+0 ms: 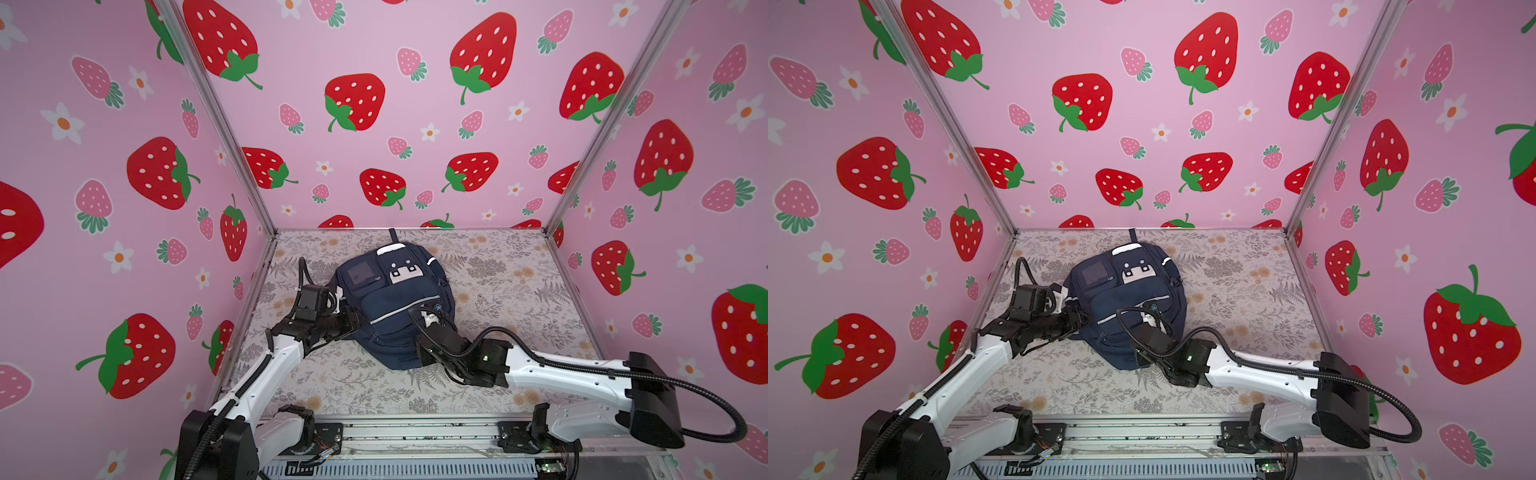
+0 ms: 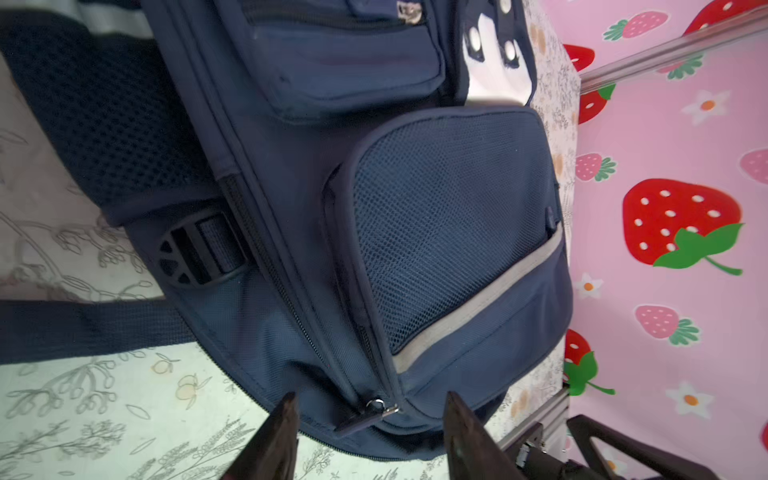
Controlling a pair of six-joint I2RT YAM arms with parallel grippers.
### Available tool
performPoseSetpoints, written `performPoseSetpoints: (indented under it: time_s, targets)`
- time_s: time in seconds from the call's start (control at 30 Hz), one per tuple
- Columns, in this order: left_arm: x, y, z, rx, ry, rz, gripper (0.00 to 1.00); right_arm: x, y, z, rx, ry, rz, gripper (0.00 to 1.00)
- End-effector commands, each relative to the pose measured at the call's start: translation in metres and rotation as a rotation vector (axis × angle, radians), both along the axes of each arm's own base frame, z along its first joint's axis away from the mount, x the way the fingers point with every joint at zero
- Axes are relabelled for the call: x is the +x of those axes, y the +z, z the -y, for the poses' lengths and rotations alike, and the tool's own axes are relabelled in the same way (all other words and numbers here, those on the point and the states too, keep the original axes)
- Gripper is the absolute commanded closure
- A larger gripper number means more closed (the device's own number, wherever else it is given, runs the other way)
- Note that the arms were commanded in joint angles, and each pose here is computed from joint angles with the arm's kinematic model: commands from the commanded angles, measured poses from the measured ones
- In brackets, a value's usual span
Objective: Pack the student bag
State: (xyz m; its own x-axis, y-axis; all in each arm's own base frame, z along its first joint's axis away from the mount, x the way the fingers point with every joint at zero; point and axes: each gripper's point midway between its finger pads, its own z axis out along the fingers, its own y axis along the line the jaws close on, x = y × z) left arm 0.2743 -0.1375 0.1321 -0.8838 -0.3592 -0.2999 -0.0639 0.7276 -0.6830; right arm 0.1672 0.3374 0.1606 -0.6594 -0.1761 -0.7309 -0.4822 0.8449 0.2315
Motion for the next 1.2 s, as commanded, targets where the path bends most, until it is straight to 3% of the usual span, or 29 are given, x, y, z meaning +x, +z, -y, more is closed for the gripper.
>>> performPoseSetpoints:
  time_s: [0.0,0.27,0.43,0.63,0.67,0.77,0.87,1.17]
  targets:
    - [0.012,0.023,0.017,-0.149,-0.011,0.045,0.44,-0.003,0.011,-0.016,0.004,0.018,0.042,0.58]
    - [0.020,0.001,0.017,-0.158,0.025,-0.015,0.44,-0.009,0.008,-0.045,0.006,0.071,0.034,0.57]
    - [0.024,-0.019,0.011,-0.107,0.062,-0.083,0.52,-0.011,0.002,-0.057,-0.001,0.094,0.016,0.57]
    - [0.028,-0.015,0.017,-0.116,0.057,-0.071,0.55,-0.012,-0.009,-0.073,-0.014,0.102,-0.019,0.56]
    - [0.029,-0.015,0.020,-0.128,0.050,-0.073,0.57,-0.011,-0.011,-0.074,-0.026,0.097,-0.021,0.55]
    - [0.032,-0.018,0.027,-0.169,0.038,-0.086,0.63,-0.007,-0.014,-0.078,-0.061,0.082,-0.022,0.40]
    - [0.034,-0.020,0.033,-0.201,0.031,-0.093,0.68,-0.006,-0.014,-0.082,-0.072,0.083,-0.023,0.39]
    - [0.047,0.009,0.055,-0.342,-0.002,-0.025,1.00,0.003,-0.023,-0.071,-0.141,-0.015,-0.039,0.41]
